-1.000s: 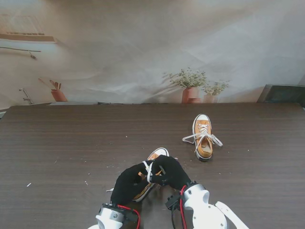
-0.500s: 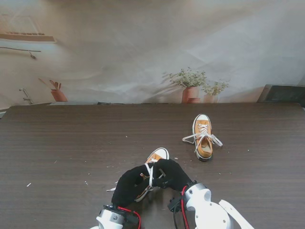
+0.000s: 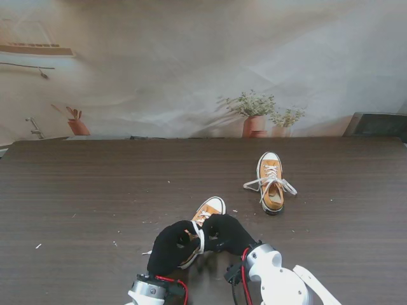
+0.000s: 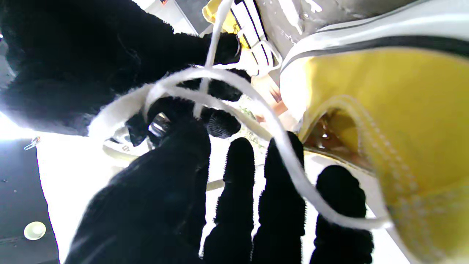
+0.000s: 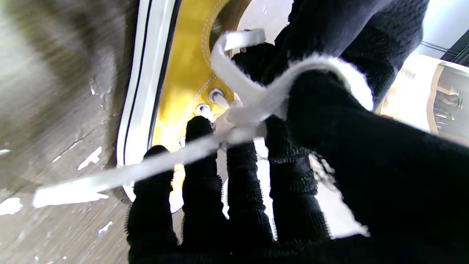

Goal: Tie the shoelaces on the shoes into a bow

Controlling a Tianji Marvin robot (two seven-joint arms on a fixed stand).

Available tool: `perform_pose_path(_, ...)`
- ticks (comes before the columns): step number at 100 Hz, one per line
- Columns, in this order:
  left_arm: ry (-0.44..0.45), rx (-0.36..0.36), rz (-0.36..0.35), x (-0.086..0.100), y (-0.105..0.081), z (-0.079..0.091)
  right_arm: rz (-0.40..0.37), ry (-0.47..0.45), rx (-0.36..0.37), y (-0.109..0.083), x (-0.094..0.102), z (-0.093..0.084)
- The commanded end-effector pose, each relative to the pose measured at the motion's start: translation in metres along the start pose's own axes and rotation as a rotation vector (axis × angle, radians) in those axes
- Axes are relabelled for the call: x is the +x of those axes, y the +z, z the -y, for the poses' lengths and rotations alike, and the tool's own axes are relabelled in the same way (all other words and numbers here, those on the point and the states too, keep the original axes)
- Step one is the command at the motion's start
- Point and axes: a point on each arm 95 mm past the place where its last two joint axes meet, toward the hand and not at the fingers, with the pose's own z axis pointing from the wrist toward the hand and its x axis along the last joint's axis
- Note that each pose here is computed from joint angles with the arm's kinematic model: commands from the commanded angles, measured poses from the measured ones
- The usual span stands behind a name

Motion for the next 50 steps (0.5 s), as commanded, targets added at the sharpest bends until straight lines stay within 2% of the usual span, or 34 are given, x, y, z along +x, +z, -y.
perform_pose_path(1, -0.007, -0.009, -0.002, 0.006, 0.001, -0.003, 0.004, -0.003, 0.012, -0.001, -0.001, 0.001)
perform_pose_path(30, 0.031, 0.004, 0.016, 0.002, -0.003, 0.004, 0.003, -0.010, 0.012, 0.000, -0.001, 0.002)
perform_pose_path(50, 0.017, -0.016, 0.032, -0.002, -0.004, 0.008, -0.002, -0.012, 0.018, 0.000, 0.000, 0.004)
